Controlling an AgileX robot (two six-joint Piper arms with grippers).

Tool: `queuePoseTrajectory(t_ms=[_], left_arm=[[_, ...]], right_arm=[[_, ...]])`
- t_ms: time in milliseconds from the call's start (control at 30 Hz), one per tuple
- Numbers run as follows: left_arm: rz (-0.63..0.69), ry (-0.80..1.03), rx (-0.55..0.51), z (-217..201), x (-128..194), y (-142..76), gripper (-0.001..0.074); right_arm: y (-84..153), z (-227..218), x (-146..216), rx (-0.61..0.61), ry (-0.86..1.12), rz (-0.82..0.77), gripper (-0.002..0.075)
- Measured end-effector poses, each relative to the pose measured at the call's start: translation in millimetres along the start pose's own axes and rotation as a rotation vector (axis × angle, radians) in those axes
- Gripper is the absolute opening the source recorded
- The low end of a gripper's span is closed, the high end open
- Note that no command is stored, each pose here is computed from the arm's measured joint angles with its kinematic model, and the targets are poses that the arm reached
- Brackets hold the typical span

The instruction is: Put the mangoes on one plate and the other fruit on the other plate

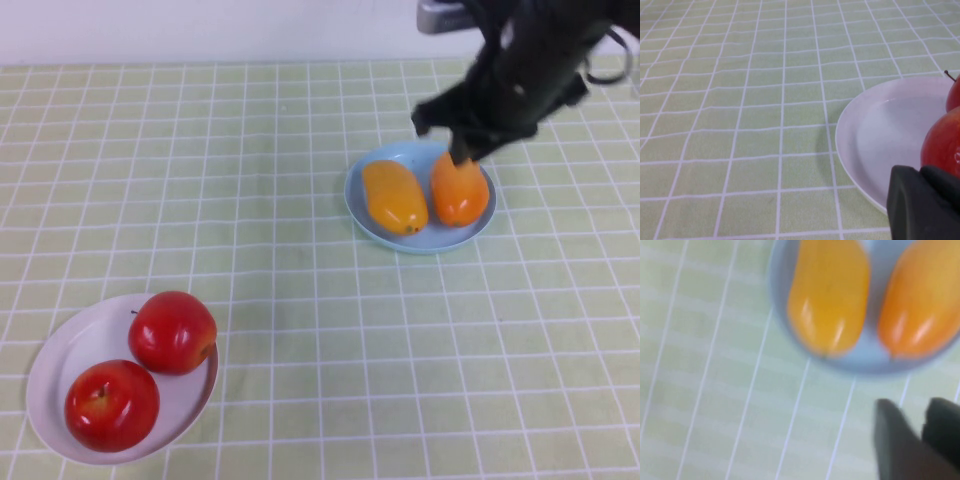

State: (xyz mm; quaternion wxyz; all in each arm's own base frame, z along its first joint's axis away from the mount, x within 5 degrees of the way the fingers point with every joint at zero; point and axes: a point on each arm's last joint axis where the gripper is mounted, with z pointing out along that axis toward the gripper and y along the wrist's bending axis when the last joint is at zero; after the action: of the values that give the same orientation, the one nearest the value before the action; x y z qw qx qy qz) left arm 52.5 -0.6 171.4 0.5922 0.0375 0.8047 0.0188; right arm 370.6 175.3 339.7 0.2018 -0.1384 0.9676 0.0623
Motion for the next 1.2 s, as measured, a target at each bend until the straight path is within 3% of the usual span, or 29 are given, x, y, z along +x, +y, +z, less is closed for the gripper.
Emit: queuePoseTrajectory(t_ms=[67,167,533,733,1000,1200], left_arm=[[0.000,0.000,0.000,0,0,0,0.0003],[0.000,0.000,0.000,0,0,0,0.0003],[0.000,0.000,0.000,0,0,0,0.0003],[0.000,0.000,0.000,0,0,0,0.0003],[0.000,0.000,0.000,0,0,0,0.0003],[0.000,0.000,0.000,0,0,0,0.0003]], right_arm=[[3,-14,20,-0.011,0.014,-0.013,0.0041],[0,-35,51,-0.014,0.032,-0.017,0.0002],[-21,-89,185,-0.071,-0.062,-0.018,-0.0015],[-26,-107,235,-0.122,-0.113,-0.003,-0.0015],[-39,-87,271,-0.078,-0.325,-0.031,-0.0015],[-64,-53,294,0.071,-0.595,-0.033,-0.0016]])
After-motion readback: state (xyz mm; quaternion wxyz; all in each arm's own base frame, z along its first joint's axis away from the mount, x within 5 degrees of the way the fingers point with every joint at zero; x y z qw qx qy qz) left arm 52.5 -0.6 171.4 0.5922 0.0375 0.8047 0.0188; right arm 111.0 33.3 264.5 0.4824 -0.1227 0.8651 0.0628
